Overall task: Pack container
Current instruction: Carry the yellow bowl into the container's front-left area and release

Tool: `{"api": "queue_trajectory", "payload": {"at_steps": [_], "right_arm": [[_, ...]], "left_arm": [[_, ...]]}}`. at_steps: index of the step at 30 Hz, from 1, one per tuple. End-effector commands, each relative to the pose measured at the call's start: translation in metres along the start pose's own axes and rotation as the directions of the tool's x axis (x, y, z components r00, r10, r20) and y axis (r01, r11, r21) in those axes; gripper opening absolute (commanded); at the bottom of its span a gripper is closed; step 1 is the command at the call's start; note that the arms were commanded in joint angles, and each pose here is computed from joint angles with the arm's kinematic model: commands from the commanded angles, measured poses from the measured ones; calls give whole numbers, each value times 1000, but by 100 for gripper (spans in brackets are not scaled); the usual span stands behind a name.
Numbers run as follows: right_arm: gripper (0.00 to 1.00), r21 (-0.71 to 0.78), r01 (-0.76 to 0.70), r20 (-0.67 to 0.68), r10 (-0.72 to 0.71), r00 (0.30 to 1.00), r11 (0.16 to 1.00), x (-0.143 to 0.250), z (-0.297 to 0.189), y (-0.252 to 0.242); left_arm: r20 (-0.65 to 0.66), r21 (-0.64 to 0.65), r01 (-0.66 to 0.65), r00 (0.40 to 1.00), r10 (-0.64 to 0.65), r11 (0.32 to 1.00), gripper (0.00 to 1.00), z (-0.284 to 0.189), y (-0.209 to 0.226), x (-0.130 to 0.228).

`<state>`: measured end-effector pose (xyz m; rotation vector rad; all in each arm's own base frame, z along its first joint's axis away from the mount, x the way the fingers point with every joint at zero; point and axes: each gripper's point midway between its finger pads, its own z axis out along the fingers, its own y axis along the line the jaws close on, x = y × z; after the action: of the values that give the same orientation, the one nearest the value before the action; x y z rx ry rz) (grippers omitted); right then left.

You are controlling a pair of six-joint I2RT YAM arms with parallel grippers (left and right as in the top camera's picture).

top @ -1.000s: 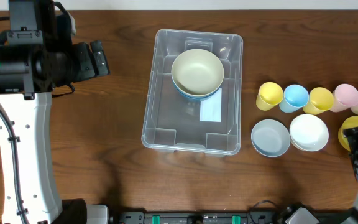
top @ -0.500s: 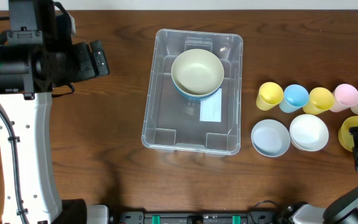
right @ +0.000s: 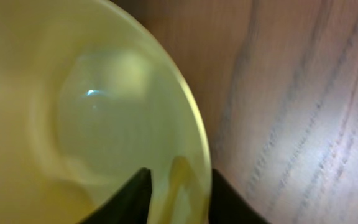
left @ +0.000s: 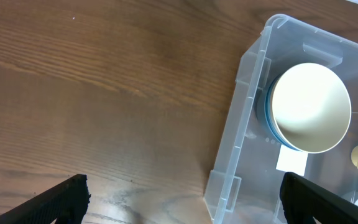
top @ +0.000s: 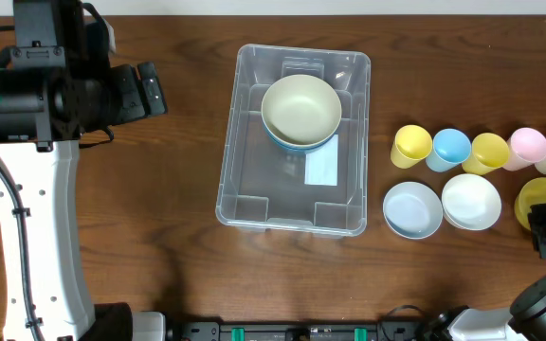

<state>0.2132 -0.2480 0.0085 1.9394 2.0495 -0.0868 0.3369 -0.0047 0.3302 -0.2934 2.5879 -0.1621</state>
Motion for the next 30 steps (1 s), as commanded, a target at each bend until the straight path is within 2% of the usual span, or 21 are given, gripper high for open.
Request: {"api": "queue_trajectory", "payload": {"at_steps": [1, 3, 4, 11, 15, 18, 22, 25, 30], "right_arm": [[18, 9, -11, 29, 11, 1000, 1000, -12, -11, 1], [4, 13, -12, 23, 12, 1000, 1000, -12, -20, 1], [1, 12, -13, 22, 12, 1000, 1000, -12, -26, 1], [1, -166, -5, 45, 12, 999, 986, -11, -83, 25], [1, -344, 55, 122, -13, 992, 937, -10, -146, 53], [1, -548, 216, 163, -150, 975, 808, 18, -203, 95], [1, -685, 415, 238, -354, 904, 599, 78, -262, 136], [1, -714, 540, 291, -513, 807, 444, 135, -287, 158], [2, -694, 668, 340, -695, 634, 270, 225, -289, 179]], "left_arm": [[1, -14, 0, 1000, 0, 1000, 98, 0, 3, 0], [1, -14, 0, 1000, 0, 1000, 98, 0, 3, 0], [1, -14, 0, 1000, 0, 1000, 98, 0, 3, 0], [1, -14, 0, 1000, 0, 1000, 98, 0, 3, 0], [1, -14, 0, 1000, 0, 1000, 98, 0, 3, 0], [1, -14, 0, 1000, 0, 1000, 98, 0, 3, 0], [1, -14, 0, 1000, 0, 1000, 98, 0, 3, 0], [1, -14, 0, 1000, 0, 1000, 98, 0, 3, 0], [1, -14, 0, 1000, 0, 1000, 98, 0, 3, 0]]}}
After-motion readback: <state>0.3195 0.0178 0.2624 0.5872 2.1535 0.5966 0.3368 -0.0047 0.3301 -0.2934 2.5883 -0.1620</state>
